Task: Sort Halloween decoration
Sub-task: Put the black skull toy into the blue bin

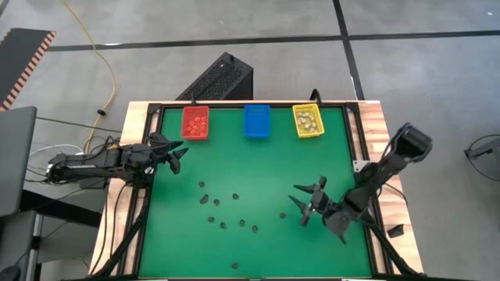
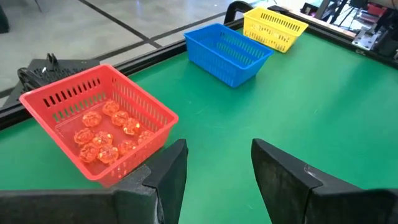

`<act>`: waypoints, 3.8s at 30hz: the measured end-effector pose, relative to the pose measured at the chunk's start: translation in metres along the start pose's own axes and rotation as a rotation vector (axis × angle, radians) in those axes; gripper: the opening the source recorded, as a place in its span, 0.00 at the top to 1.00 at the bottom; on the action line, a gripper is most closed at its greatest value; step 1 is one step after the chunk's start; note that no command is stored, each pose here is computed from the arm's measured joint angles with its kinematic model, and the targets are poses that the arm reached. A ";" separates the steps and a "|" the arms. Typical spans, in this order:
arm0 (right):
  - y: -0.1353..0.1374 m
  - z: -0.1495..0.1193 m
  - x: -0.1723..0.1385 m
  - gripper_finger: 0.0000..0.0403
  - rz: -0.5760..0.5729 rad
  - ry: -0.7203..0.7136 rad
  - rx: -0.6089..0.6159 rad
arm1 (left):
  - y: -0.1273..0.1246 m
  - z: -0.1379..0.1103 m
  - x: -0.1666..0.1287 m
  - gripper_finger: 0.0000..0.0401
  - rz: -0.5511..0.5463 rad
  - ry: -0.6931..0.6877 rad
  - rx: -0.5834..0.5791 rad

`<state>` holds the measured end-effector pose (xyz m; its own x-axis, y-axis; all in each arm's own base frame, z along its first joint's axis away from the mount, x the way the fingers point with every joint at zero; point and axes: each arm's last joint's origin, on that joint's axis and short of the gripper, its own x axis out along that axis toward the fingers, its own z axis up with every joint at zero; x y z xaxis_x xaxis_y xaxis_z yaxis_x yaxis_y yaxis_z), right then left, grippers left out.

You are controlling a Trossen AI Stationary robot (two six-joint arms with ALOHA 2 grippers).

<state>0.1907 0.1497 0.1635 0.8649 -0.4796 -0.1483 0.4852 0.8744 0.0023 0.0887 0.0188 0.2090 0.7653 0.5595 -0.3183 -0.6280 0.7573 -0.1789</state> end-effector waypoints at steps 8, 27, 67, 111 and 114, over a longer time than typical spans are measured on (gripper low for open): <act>0.014 -0.035 0.025 0.45 -0.053 -0.016 0.098 | 0.000 0.000 0.000 0.58 -0.012 0.004 -0.005; 0.032 -0.052 0.052 0.45 -0.028 -0.015 0.192 | -0.008 0.017 -0.002 0.58 -0.105 -0.146 0.049; 0.049 -0.033 0.028 0.40 0.197 0.319 0.267 | -0.012 0.034 -0.006 0.58 -0.112 -0.332 0.255; 0.074 -0.094 0.037 0.70 0.036 0.283 0.255 | -0.011 0.030 -0.005 0.58 -0.107 -0.291 0.269; 0.077 -0.084 0.047 0.71 0.012 0.286 0.289 | -0.011 0.030 -0.005 0.58 -0.107 -0.291 0.268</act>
<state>0.2579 0.2009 0.0740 0.8198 -0.3938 -0.4158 0.5266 0.8036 0.2773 0.0964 0.0176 0.2405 0.8564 0.5156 -0.0279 -0.5131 0.8559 0.0647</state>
